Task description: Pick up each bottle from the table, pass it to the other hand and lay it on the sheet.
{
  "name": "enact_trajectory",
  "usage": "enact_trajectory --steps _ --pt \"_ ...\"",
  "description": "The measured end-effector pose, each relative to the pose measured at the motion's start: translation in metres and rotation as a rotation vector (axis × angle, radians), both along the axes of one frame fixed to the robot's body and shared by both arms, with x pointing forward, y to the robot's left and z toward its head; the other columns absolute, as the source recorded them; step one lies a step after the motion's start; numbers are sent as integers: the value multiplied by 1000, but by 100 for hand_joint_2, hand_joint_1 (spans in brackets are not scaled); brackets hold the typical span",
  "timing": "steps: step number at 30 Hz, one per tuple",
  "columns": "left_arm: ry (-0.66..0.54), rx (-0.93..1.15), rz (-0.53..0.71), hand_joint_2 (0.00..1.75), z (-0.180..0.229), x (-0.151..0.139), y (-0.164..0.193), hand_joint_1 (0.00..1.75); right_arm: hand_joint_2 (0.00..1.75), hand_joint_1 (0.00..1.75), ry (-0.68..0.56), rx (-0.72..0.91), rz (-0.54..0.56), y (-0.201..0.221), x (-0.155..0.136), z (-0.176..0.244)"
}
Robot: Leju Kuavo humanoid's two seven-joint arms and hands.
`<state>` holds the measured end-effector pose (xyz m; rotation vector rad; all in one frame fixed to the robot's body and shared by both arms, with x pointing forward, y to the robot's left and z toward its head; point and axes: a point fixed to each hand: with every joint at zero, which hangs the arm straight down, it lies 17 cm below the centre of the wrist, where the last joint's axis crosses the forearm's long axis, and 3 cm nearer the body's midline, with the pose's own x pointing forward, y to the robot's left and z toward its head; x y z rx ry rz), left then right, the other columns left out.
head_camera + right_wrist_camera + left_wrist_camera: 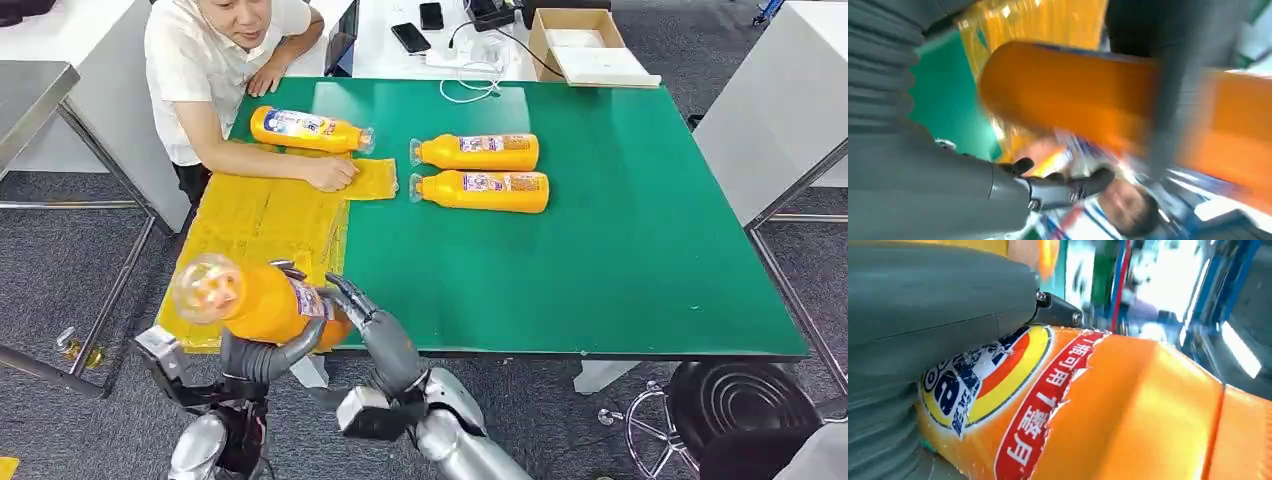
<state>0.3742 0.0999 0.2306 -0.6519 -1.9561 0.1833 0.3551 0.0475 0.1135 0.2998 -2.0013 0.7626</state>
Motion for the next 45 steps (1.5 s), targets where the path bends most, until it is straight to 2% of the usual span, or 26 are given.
enact_trajectory --steps 3,12,17,24,29,37,38,39,40,41,45 --pt "-8 146 161 175 -8 18 26 175 0 0 -81 -9 -64 -16 -8 9" --pt "62 284 356 175 -33 51 85 175 0 0 -122 -1 -128 -39 -26 9" --pt "-14 755 551 175 -51 74 96 175 0 0 -125 16 -117 -40 -31 12" --pt "-35 1304 532 175 -112 124 75 175 0 0 -114 46 -53 -25 -33 22" --pt "25 1482 457 175 -154 139 70 175 0 0 -109 66 -33 -18 -36 27" --pt "58 1566 404 175 -172 151 69 175 0 0 -110 76 -19 -12 -37 31" --pt "65 1576 395 175 -175 151 70 159 0 0 -110 77 -17 -11 -38 31" --pt "74 1586 387 175 -177 153 70 150 0 0 -109 77 -17 -11 -37 31" --pt "90 1595 375 175 -181 154 71 73 0 0 -105 80 -18 -11 -37 31" --pt "102 1604 364 175 -183 156 72 5 0 0 -102 81 -19 -12 -37 30" --pt "159 1593 277 175 -192 161 71 0 0 0 -87 84 -26 -13 -35 27"
